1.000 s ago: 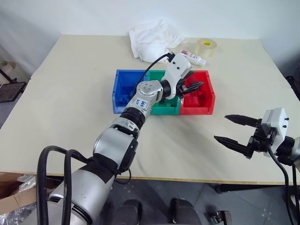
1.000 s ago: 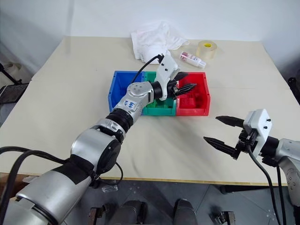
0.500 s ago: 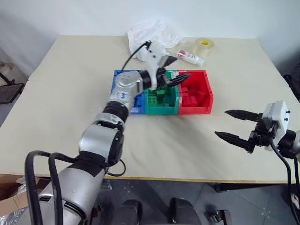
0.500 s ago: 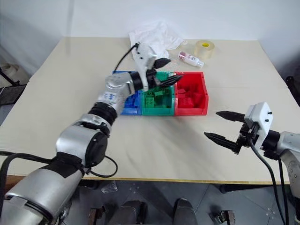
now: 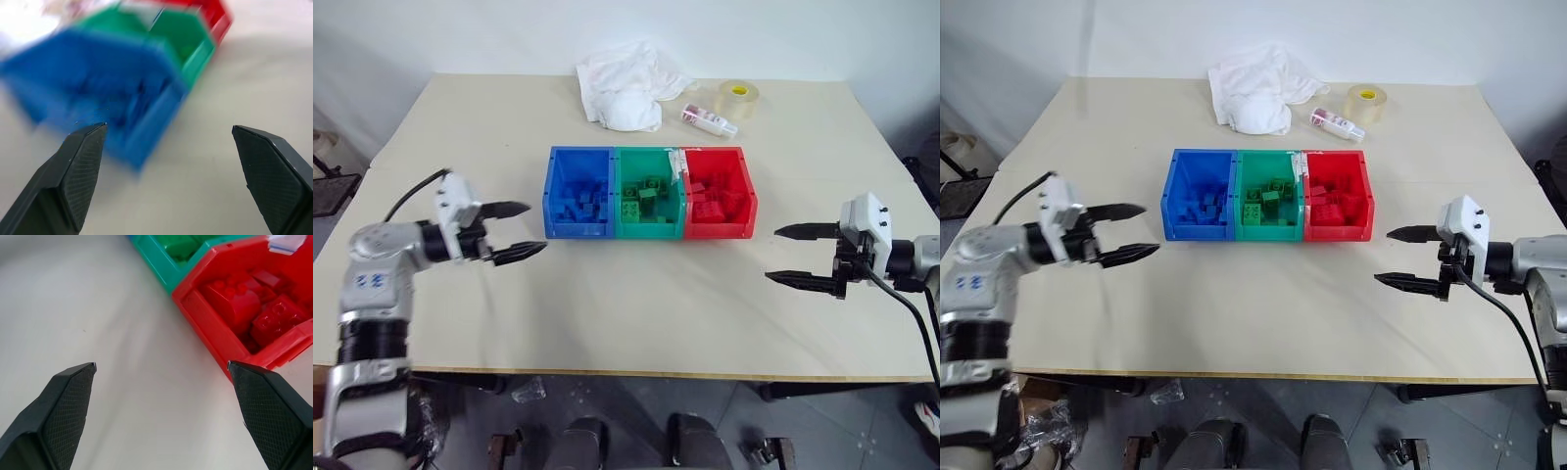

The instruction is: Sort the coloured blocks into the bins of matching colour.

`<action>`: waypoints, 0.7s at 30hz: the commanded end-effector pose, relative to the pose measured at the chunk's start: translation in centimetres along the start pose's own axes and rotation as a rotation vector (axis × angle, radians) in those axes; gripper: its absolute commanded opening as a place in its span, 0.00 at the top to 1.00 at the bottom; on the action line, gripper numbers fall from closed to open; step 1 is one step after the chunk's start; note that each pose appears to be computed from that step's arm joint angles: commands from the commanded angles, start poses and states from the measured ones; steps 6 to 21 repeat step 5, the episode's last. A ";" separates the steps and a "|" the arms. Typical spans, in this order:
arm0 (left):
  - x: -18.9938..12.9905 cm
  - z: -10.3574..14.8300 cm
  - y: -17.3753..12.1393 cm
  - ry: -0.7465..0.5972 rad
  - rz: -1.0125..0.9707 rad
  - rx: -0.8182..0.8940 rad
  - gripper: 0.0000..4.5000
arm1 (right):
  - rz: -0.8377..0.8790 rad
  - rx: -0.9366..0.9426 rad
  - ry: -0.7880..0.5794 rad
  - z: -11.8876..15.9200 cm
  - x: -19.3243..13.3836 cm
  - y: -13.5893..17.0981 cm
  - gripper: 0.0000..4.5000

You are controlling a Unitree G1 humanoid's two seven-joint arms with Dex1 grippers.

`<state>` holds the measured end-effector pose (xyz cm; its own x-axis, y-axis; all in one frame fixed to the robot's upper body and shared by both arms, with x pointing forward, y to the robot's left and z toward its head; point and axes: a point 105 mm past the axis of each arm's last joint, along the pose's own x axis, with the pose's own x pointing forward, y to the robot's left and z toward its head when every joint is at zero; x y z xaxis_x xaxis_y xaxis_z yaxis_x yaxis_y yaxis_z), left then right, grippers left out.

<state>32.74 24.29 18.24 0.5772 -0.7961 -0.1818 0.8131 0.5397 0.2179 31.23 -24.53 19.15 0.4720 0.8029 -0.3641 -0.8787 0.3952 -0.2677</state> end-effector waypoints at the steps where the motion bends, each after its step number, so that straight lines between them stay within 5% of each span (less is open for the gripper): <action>1: -1.4 0.8 0.0 -0.023 0.024 0.008 0.03 | 0.013 -0.023 0.000 0.2 -0.2 -0.6 0.00; 21: -1.4 1.0 -0.3 -0.037 0.016 0.011 0.03 | 0.018 -0.026 -0.004 0.1 -0.1 -1.0 0.00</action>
